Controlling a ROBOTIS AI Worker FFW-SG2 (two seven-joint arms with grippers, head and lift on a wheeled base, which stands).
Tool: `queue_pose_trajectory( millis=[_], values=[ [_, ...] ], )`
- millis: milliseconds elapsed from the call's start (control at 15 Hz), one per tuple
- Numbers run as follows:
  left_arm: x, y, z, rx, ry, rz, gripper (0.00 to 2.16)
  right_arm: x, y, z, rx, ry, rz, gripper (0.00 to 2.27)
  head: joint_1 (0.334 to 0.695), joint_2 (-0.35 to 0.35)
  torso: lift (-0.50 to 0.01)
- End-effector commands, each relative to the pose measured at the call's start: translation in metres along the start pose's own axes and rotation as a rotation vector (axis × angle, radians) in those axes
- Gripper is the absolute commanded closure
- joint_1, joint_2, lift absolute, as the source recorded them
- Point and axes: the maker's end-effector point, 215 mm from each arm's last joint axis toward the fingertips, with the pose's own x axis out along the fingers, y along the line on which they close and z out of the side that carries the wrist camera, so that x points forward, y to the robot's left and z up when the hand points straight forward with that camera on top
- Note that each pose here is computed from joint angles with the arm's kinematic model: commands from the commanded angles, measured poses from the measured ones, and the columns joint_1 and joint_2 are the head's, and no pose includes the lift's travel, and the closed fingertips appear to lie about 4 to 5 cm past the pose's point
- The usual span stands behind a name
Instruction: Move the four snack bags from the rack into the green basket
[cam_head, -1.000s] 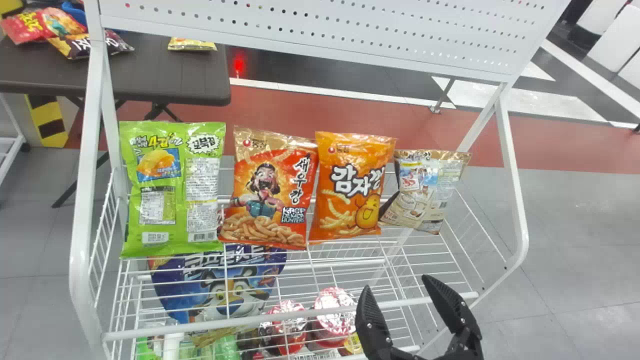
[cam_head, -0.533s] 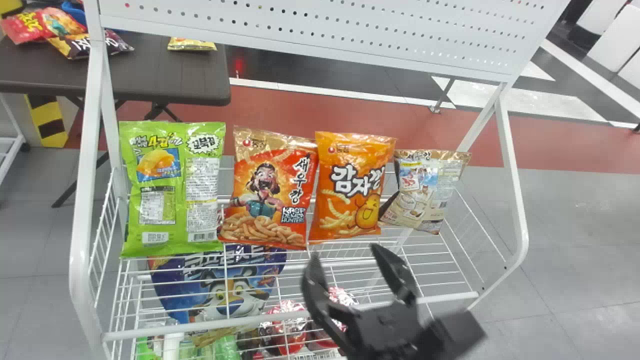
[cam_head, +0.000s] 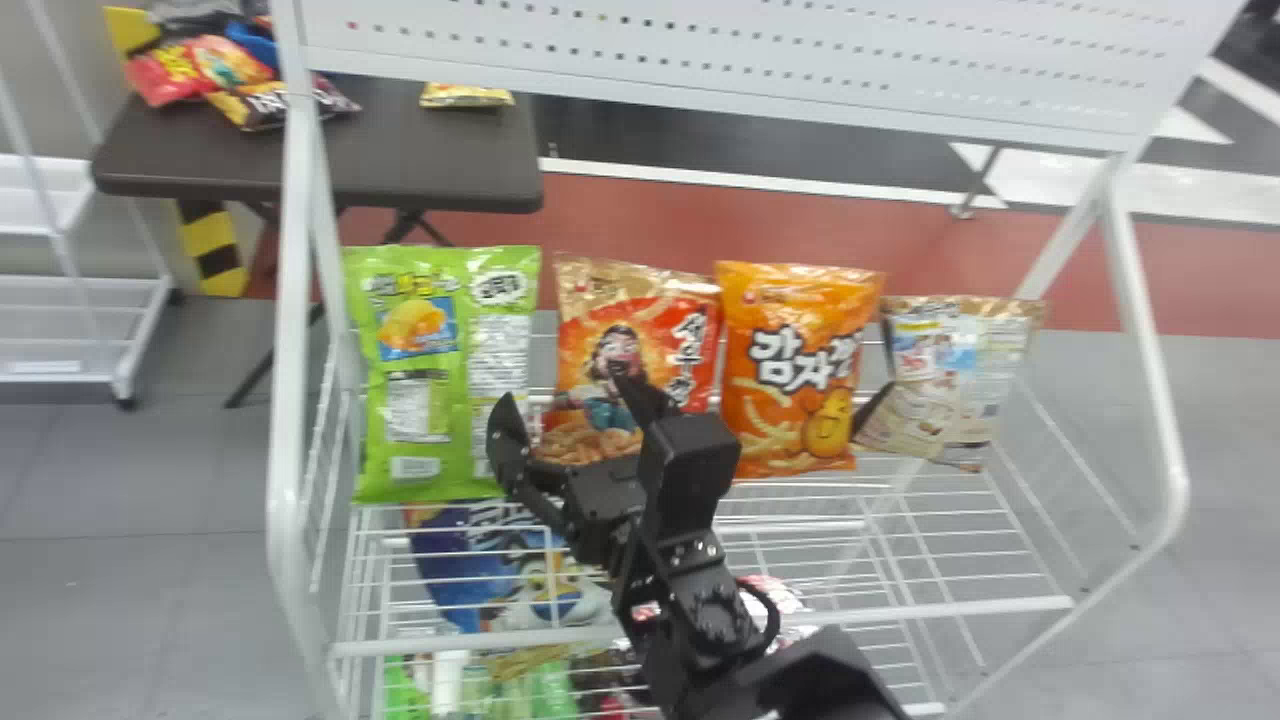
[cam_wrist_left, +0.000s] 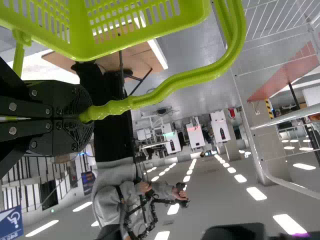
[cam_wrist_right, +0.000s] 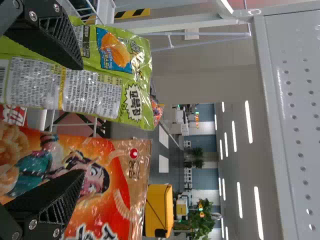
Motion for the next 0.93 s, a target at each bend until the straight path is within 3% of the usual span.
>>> queue_pose_trajectory(
  millis=[0,200,333,400,467,533,667,867],
  values=[
    [0.000,0.001,0.000,0.002,0.002,0.000,1.79,0.025,0.014,-0.009,-0.011,0.045,0.025,0.08,0.695,-0.147,0.000],
    [-0.005,0.002,0.001,0.002,-0.003,-0.001,1.79,0.041,0.025,-0.026,-0.029,0.095,0.058,0.11,0.695,-0.106,0.000],
    [-0.006,0.002,0.003,0.005,-0.005,-0.001,1.79,0.052,0.037,-0.039,-0.039,0.125,0.129,0.27,0.695,-0.071,0.000],
    [-0.006,0.002,0.003,0.005,-0.005,-0.001,1.79,0.055,0.044,-0.038,-0.047,0.123,0.148,0.53,0.695,-0.059,0.000],
    [-0.006,0.002,0.002,0.003,-0.005,-0.001,1.79,0.054,0.051,-0.039,-0.063,0.126,0.160,1.15,0.695,-0.048,0.000],
    [-0.007,0.002,0.003,0.002,-0.008,-0.002,1.79,0.053,0.054,-0.040,-0.076,0.131,0.165,1.91,0.695,-0.037,0.000],
    [-0.007,0.001,0.003,0.002,-0.010,-0.004,1.79,0.047,0.062,-0.041,-0.090,0.127,0.184,2.11,0.695,-0.016,0.000],
    [-0.007,0.002,0.004,0.004,-0.009,-0.001,1.79,0.026,0.070,-0.026,-0.096,0.094,0.201,2.13,0.695,-0.003,0.000]
  ],
)
